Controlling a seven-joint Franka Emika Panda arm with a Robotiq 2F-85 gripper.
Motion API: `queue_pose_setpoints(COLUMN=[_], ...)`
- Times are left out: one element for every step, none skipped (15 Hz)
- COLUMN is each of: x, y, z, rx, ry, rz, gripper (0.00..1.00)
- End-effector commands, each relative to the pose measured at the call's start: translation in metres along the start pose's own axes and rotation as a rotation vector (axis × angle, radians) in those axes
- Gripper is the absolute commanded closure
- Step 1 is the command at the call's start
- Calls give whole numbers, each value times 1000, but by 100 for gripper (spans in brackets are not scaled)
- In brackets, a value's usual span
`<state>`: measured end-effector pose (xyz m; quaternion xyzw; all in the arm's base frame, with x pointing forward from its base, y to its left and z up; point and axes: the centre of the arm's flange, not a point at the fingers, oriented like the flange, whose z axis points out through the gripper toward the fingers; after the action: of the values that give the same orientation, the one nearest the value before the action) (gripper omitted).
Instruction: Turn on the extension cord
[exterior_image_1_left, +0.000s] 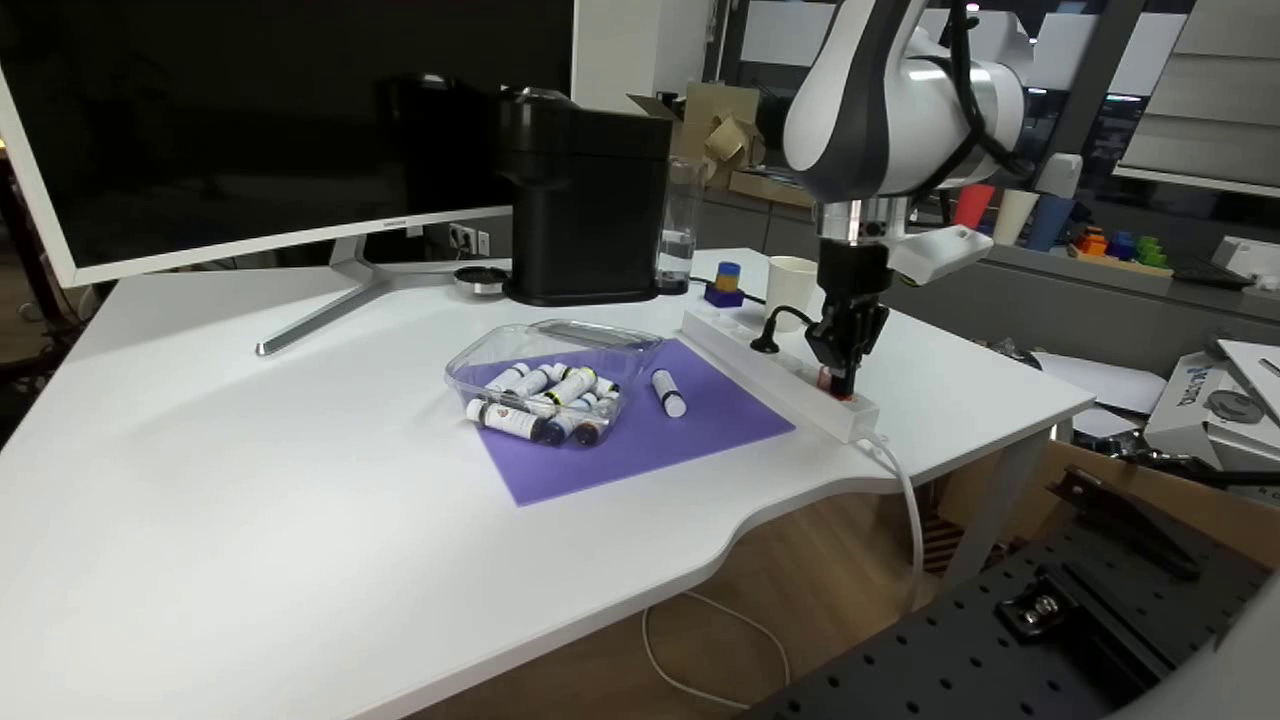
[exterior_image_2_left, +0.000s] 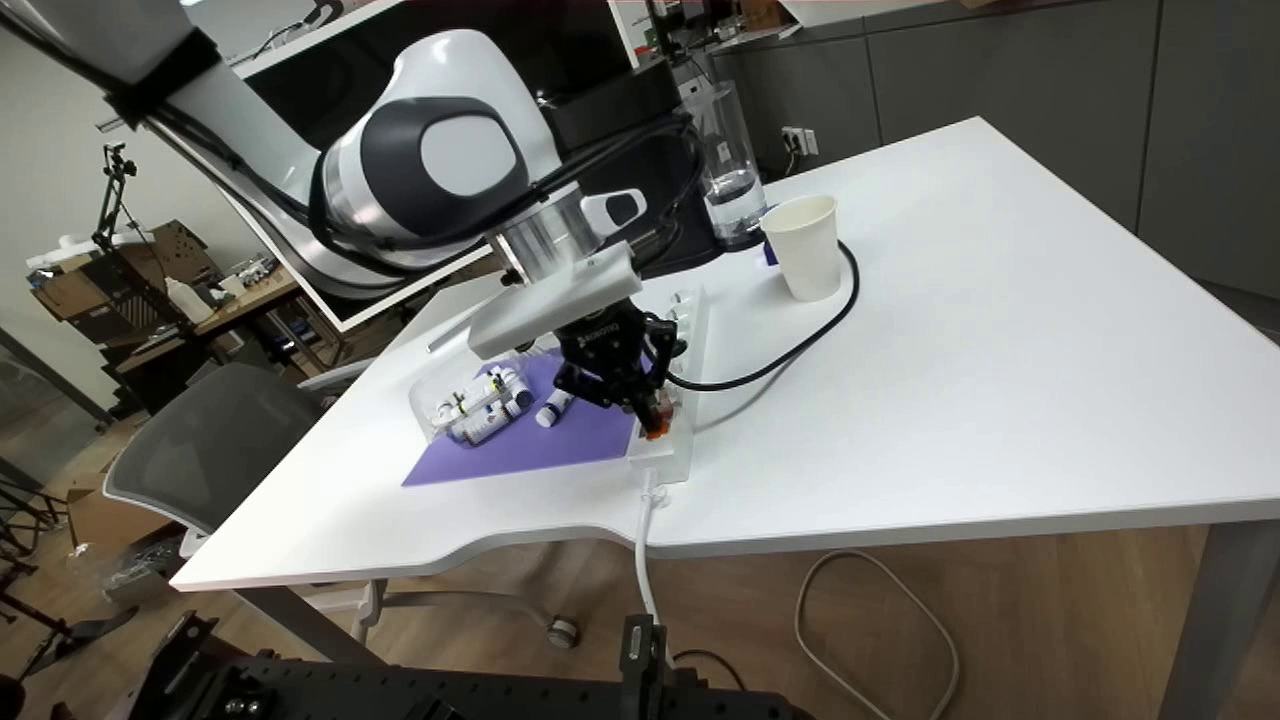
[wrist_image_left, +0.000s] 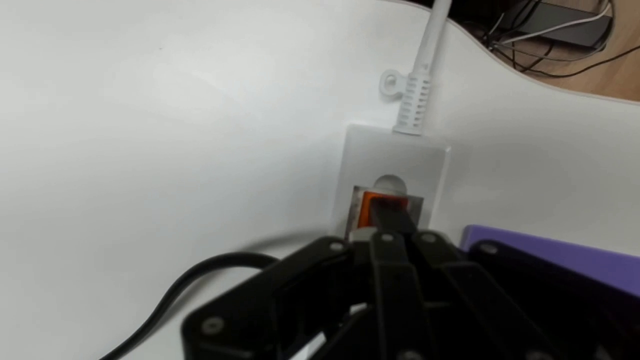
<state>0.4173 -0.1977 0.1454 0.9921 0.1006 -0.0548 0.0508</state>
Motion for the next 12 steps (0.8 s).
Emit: queue_pose_setpoints(x=[3,3,4,5,5,6,7,8,8,8,8,8], y=[10,11,11,12,13,15,17,20,22,26,30,35], z=[3,5,6,8,9,11,14,17,20,22,26,30], rx=[-8,-7,-7,-4,-3,2,9,26,44,66,100,132], ry=[3,5,6,9,12,16,20,22,24,27,28,29], rz=[-22,-24,-26,-27,-28,-27,-30,-29,-27,-23,-17,-9], gripper=[100,100,100,100,100,100,100,100,100,100,100,100])
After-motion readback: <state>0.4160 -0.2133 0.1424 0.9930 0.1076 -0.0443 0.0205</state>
